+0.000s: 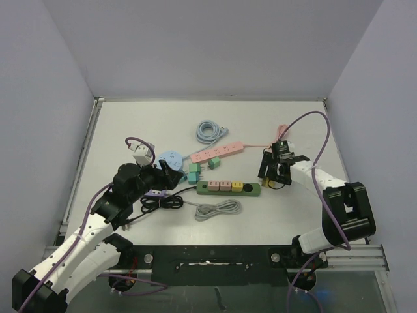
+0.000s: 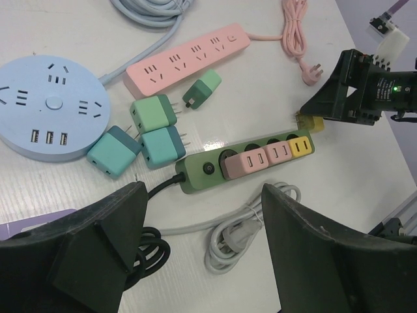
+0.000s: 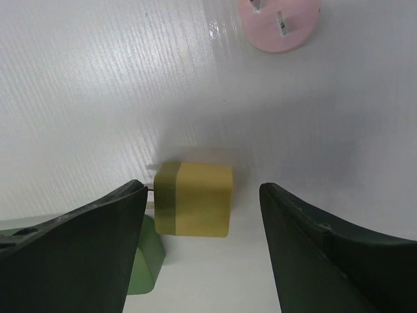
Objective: Insert the plug
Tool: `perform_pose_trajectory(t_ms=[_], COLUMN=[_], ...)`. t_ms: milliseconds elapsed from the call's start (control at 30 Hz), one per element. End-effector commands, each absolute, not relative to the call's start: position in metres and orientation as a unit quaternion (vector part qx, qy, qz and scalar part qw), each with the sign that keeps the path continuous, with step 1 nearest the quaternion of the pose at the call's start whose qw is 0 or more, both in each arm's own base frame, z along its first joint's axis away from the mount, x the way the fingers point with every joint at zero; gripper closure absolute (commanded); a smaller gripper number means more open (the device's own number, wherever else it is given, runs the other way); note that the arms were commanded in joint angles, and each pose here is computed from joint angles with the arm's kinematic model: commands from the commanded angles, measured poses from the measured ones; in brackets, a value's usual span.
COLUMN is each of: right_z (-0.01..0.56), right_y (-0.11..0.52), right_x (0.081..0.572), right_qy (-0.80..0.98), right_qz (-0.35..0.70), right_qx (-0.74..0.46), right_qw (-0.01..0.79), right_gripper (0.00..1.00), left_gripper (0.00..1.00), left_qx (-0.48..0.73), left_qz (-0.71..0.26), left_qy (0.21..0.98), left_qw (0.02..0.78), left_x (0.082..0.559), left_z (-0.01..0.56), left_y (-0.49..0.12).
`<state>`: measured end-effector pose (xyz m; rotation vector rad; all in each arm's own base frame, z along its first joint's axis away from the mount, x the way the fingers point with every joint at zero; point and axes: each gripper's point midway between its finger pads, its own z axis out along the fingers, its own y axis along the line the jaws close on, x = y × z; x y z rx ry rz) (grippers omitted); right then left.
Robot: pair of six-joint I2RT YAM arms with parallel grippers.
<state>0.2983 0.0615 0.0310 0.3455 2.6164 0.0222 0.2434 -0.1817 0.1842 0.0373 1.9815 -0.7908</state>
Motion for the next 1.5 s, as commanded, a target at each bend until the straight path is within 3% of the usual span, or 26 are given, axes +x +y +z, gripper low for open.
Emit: perform_pose_trajectory(t_ms=[0, 200, 433, 600, 667, 1167, 1467], right_z=[0.035, 0.029, 0.024, 0.028, 0.038, 0.193, 0.24], right_y=[0.068, 0.072, 0.069, 0.069, 0.071, 0.191, 0.277], right_x=[0.308, 0.305, 0.303, 0.303, 0.306, 0.327, 0.303], right_qy=[0.953, 0.953, 0.957, 0.957, 0.953, 0.885, 0.842], right_qz=[0.032, 0.042, 0.029, 0.025, 0.023, 0.164, 0.297], right_qx=[0.154, 0.161, 0.155, 0.15, 0.143, 0.055, 0.039], right_qw=[0.259, 0.253, 0.242, 0.249, 0.265, 0.433, 0.448], right_gripper=[0.33, 0.48, 0.41, 0.58, 0.61, 0.55, 0.55], left_gripper=[0.31, 0.31, 0.31, 0.31, 0.31, 0.31, 0.31], left_qx=[0.017, 0.02, 0.021, 0.021, 0.02, -0.033, -0.036], left_qz=[-0.348, -0.356, -0.365, -0.372, -0.377, -0.482, -0.535], left_qy=[0.787, 0.787, 0.785, 0.784, 0.782, 0.719, 0.698], left_qw=[0.509, 0.504, 0.5, 0.497, 0.496, 0.5, 0.475], left_x=[0.25, 0.25, 0.251, 0.251, 0.251, 0.266, 0.271], left_z=[0.207, 0.206, 0.206, 0.206, 0.208, 0.254, 0.263], left_y=[-0.188, -0.192, -0.196, -0.198, -0.2, -0.227, -0.247])
